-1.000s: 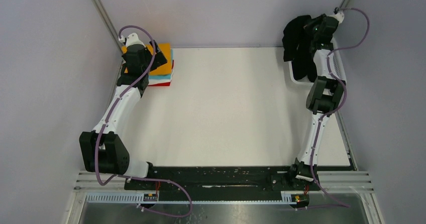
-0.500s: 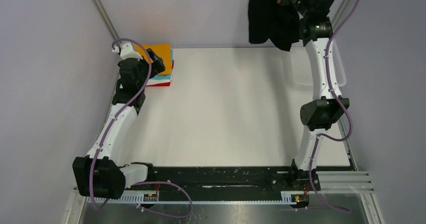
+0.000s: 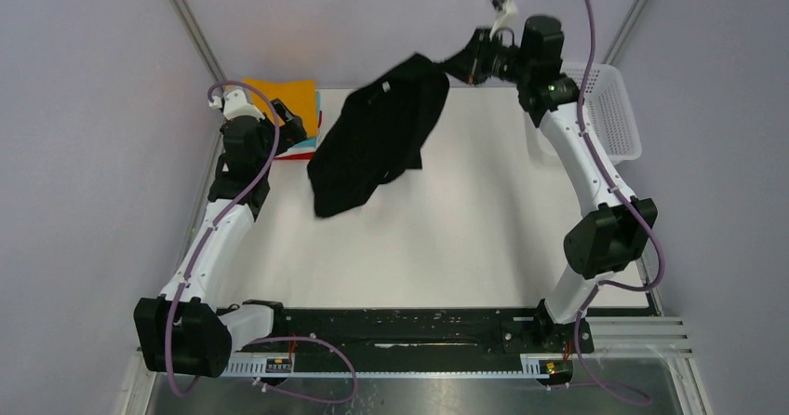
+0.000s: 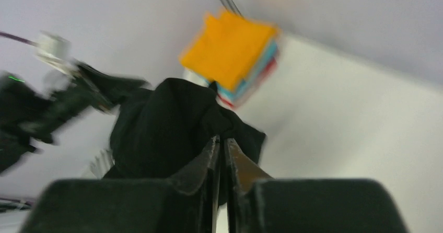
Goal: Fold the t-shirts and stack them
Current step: Move the tshirt to the center of the board, then flatten out the tshirt
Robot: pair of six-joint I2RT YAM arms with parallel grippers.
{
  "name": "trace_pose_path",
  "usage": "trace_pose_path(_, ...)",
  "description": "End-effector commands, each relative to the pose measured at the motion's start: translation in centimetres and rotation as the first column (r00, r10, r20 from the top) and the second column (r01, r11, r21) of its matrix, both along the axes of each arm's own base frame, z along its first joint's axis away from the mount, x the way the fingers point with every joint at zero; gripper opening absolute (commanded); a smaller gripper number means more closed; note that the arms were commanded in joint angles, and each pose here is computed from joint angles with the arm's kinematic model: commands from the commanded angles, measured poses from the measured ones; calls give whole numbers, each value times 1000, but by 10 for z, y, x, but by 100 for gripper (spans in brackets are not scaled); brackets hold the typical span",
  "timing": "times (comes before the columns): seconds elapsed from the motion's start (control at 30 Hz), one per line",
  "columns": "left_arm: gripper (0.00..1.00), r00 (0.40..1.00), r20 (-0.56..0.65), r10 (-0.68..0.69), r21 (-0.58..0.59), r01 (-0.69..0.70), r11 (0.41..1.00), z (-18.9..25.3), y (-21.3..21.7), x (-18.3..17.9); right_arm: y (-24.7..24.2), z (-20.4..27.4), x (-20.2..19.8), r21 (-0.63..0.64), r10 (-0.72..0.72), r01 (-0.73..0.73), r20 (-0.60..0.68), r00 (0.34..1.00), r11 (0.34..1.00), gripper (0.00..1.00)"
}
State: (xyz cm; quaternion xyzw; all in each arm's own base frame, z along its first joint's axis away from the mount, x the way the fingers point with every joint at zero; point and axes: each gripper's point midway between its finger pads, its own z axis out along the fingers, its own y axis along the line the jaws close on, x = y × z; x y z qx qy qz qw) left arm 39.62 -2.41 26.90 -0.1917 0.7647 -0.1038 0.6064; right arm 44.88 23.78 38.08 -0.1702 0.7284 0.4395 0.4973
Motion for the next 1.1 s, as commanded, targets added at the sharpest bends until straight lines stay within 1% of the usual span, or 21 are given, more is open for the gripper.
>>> trace_pose_path(0.0,99,996,-88,1,-54,-6,999,-23,-6,1,-79,-122,19,-240,-351,309,-156,923,920,46)
trace_pose_path(0.03,99,992,-123,-12,-63,5,998,-33,-9,1,-101,-146,17,-315,-444,374,-189,876,872,65)
trace_pose_path(0.07,99,987,-159,-28,-72,16,997,-43,-12,1,-121,-166,13,-392,-526,423,-206,825,817,78)
trace_pose_path(0.1,99,979,-197,-44,-86,27,996,-53,-16,0,-138,-181,8,-462,-593,456,-207,778,761,85)
trace_pose_path(0.13,99,969,-240,-64,-100,41,994,-66,-20,0,-149,-192,2,-510,-630,468,-204,750,722,94)
trace_pose_path(0.17,99,956,-278,-99,-122,67,990,-77,-27,-2,-154,-200,-5,-539,-644,463,-206,737,703,99)
trace_pose_path(0.23,99,926,-342,-161,-168,108,980,-96,-39,-6,-155,-208,-16,-553,-645,450,-222,731,701,99)
trace_pose_path(0.33,99,863,-454,-221,-220,132,967,-130,-52,-21,-140,-223,-36,-544,-599,386,-291,746,745,99)
trace_pose_path(0.37,99,841,-493,-224,-224,127,966,-141,-54,-28,-132,-230,-43,-550,-577,352,-313,754,757,100)
trace_pose_path(0.4,99,819,-531,-219,-220,116,969,-152,-56,-36,-125,-238,-51,-573,-564,317,-325,759,756,100)
trace_pose_path(0.47,99,780,-598,-183,-194,81,978,-170,-54,-52,-111,-257,-65,-631,-540,242,-336,771,737,100)
trace_pose_path(0.53,99,756,-639,-144,-171,44,984,-180,-50,-69,-100,-273,-72,-667,-529,194,-346,775,720,99)
trace_pose_path(0.63,99,723,-685,-85,-144,-20,989,-196,-40,-90,-84,-284,-70,-666,-515,166,-370,774,727,99)
trace_pose_path(0.73,99,691,-720,-66,-143,-55,988,-215,-38,-102,-66,-285,-56,-659,-500,176,-344,795,732,99)
trace_pose_path(0.8,99,687,-724,-60,-158,-80,984,-225,-40,-99,-57,-290,-46,-660,-498,181,-330,802,729,98)
trace_pose_path(0.87,98,692,-717,-85,-196,-83,977,-231,-47,-89,-50,-299,-38,-669,-497,169,-336,800,724,96)
trace_pose_path(0.93,93,698,-707,-114,-231,-75,970,-235,-55,-78,-50,-308,-32,-690,-524,182,-324,788,700,95)
trace_pose_path(1.07,75,680,-713,-171,-262,-33,964,-244,-71,-68,-52,-330,-25,-714,-560,194,-320,764,673,92)
